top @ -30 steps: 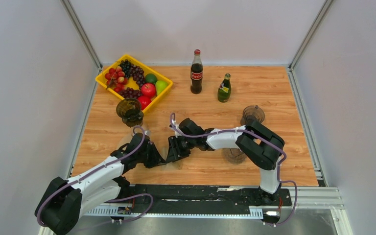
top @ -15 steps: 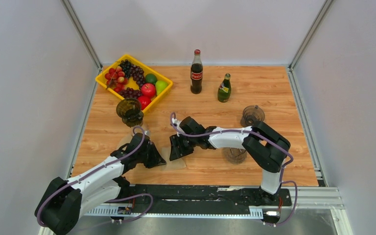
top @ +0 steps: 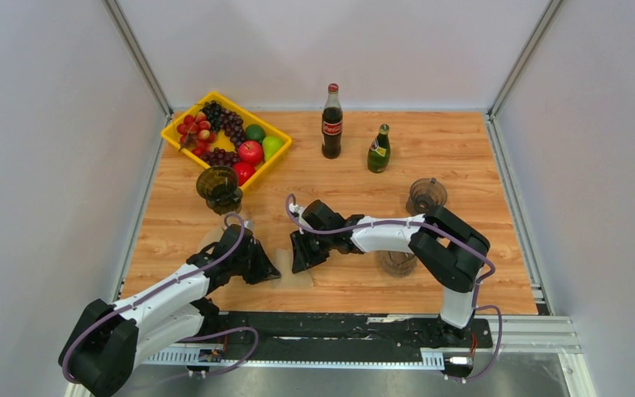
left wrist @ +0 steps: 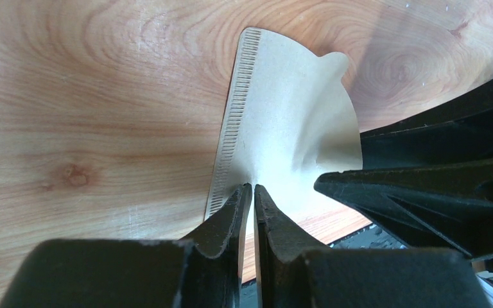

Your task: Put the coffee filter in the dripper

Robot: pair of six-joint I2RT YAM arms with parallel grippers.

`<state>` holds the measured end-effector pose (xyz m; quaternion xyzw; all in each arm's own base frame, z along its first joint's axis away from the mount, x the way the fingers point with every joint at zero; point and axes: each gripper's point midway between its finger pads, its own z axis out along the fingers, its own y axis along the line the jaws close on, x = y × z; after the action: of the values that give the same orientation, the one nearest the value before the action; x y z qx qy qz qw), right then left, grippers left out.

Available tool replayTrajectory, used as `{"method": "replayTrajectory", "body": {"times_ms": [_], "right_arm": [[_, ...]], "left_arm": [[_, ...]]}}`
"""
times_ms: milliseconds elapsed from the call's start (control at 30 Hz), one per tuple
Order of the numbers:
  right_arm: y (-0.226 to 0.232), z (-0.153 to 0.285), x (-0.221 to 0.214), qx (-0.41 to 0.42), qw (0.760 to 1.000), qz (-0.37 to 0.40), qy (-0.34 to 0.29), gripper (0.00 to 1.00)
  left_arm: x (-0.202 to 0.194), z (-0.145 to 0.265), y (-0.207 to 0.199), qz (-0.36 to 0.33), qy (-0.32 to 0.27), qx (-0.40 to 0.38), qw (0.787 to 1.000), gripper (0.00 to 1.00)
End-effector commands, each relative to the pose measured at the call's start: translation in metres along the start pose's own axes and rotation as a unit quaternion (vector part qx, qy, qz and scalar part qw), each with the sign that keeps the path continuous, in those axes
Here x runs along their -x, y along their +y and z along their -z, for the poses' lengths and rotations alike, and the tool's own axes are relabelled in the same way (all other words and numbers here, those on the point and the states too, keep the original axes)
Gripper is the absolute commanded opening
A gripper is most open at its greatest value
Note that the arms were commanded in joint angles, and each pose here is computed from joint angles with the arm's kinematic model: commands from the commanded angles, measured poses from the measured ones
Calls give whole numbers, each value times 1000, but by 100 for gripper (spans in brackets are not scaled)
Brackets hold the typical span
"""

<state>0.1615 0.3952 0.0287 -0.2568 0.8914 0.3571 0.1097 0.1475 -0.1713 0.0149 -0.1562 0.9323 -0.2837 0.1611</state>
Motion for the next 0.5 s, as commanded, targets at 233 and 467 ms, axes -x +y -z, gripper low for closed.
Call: {"method": "replayTrajectory", "body": {"times_ms": [233,467], "right_arm": [[-3,-3,4,-15,1000,19,-5,18],[3,14,24,-27,995,81,-49,0]], "left_arm": [[-5,-1,10,-2,8,19,1000,19],[0,9,-11,-13,-3,-24,1000,31]]}}
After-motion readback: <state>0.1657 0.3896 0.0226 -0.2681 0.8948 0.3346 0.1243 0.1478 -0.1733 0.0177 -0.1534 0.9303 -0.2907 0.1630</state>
